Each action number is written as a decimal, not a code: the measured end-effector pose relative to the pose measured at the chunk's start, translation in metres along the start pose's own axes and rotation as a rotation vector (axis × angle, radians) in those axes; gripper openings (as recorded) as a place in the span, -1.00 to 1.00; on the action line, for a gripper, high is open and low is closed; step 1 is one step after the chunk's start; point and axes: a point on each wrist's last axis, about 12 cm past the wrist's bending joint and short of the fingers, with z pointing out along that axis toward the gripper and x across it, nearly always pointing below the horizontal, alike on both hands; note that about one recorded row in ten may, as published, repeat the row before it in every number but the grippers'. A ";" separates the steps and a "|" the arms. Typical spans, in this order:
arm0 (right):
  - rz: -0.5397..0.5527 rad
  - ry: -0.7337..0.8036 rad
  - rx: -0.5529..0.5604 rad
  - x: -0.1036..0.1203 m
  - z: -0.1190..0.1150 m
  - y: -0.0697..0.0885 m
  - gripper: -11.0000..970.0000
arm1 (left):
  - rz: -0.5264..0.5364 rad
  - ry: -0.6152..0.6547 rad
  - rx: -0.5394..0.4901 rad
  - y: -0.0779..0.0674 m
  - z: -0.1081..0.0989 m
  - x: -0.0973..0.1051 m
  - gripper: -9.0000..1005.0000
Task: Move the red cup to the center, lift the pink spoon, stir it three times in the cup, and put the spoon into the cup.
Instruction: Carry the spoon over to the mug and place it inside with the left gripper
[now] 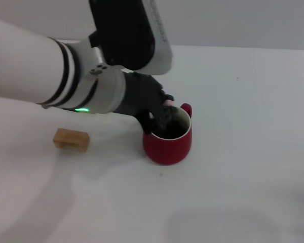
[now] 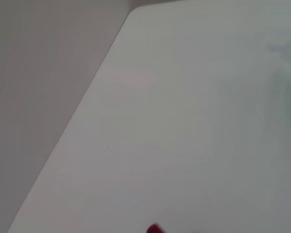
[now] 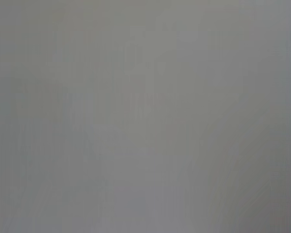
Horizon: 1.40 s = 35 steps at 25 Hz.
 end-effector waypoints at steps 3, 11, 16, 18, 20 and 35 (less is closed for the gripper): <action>0.000 0.000 0.001 0.000 0.000 0.000 -0.98 | 0.012 -0.022 0.017 -0.005 0.002 -0.005 -0.70; 0.001 -0.002 -0.001 0.000 0.001 0.000 -0.98 | 0.015 -0.037 0.033 -0.012 -0.002 -0.007 -0.70; 0.002 -0.006 -0.005 -0.001 0.002 0.001 -0.98 | -0.005 -0.010 0.023 -0.011 -0.006 0.001 -0.70; 0.002 -0.006 -0.005 -0.001 0.002 0.001 -0.98 | -0.007 0.006 0.015 -0.011 -0.007 0.003 -0.70; 0.001 -0.005 -0.005 0.000 0.002 0.001 -0.98 | -0.011 0.024 0.004 -0.010 -0.008 0.005 -0.70; -0.001 -0.005 -0.003 0.000 0.002 0.000 -0.98 | -0.027 0.043 -0.046 0.002 -0.006 0.007 -0.70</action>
